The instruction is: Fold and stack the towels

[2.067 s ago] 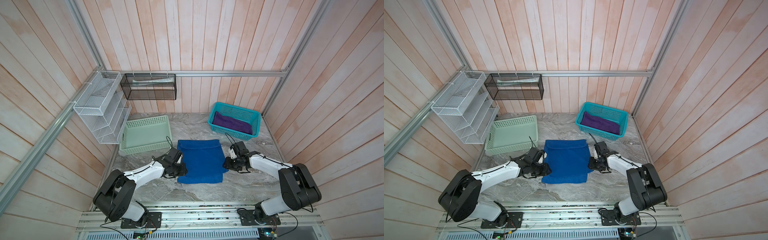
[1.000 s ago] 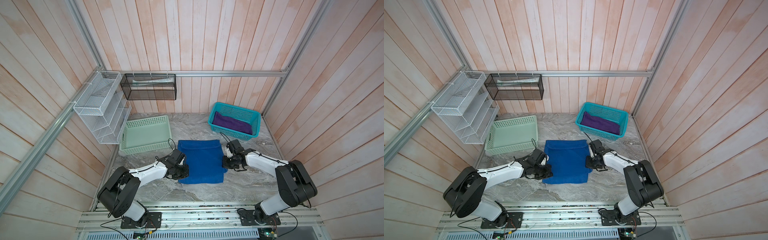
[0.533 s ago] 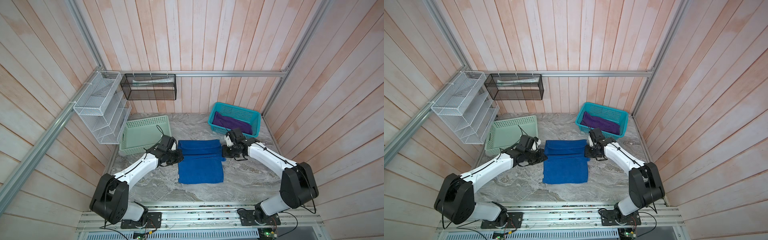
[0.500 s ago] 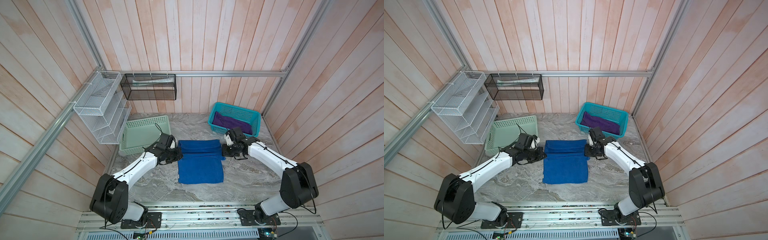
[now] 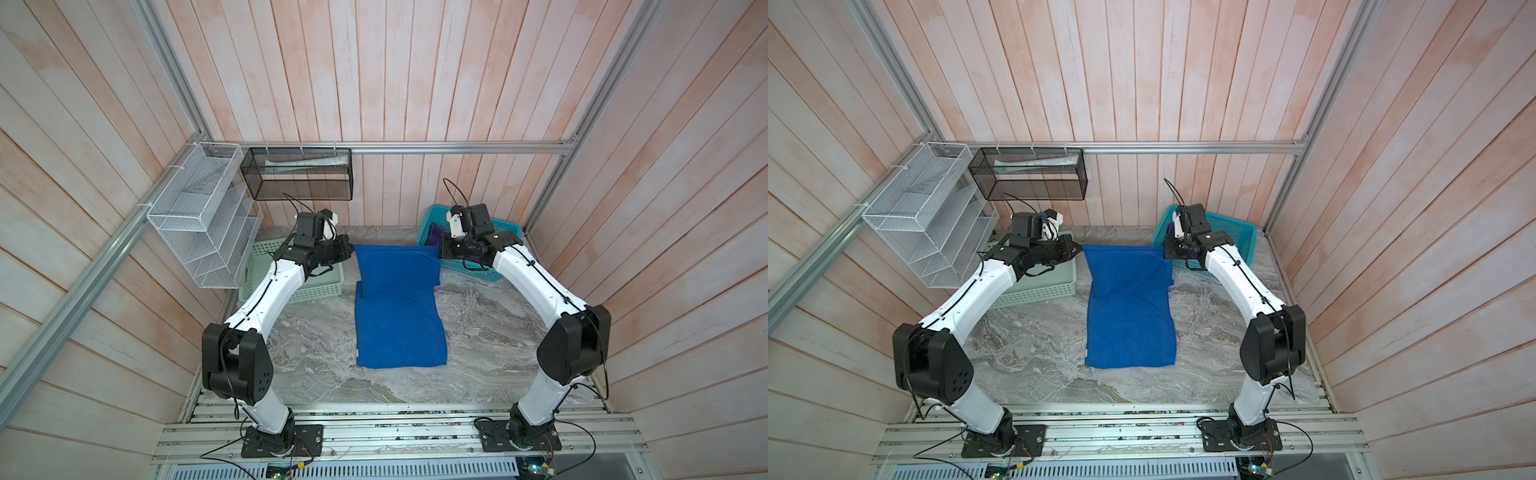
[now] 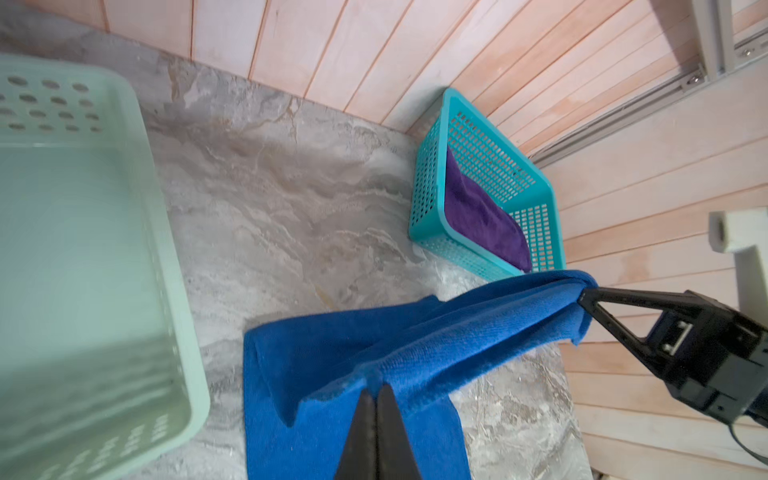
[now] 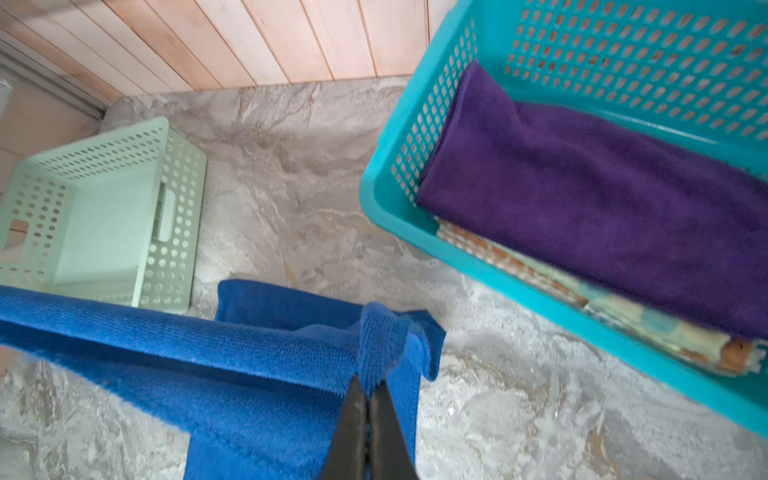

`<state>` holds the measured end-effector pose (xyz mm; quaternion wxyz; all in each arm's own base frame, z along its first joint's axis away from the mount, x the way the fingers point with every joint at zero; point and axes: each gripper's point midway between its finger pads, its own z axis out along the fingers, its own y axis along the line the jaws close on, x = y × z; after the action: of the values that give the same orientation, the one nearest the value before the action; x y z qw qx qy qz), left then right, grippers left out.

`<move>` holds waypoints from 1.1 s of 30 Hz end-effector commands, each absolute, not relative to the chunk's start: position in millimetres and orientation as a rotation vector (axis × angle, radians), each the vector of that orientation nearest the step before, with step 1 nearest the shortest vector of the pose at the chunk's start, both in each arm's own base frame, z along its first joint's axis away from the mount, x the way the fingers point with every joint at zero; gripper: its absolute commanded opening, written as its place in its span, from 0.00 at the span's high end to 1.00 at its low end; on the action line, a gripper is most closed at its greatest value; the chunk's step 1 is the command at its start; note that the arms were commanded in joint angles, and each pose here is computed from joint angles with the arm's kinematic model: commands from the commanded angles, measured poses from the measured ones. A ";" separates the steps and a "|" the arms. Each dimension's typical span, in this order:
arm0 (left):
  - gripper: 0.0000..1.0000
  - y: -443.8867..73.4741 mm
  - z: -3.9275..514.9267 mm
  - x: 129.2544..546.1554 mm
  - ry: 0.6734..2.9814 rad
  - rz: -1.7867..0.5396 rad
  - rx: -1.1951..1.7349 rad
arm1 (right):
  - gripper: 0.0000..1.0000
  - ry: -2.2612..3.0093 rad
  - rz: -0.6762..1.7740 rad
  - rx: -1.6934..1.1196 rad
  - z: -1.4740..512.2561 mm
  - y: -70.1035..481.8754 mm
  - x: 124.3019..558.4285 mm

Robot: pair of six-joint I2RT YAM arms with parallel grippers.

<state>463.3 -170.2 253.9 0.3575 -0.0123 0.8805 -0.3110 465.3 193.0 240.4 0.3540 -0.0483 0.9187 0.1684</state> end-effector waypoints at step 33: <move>1.00 -152.6 227.4 400.6 2.319 -0.859 0.024 | 1.00 2.500 0.594 -0.151 208.4 199.2 413.4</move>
<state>420.7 -150.6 226.4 0.3239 -0.0011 0.8879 -0.3267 437.3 202.6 204.3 0.2885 -0.0668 0.9309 0.2138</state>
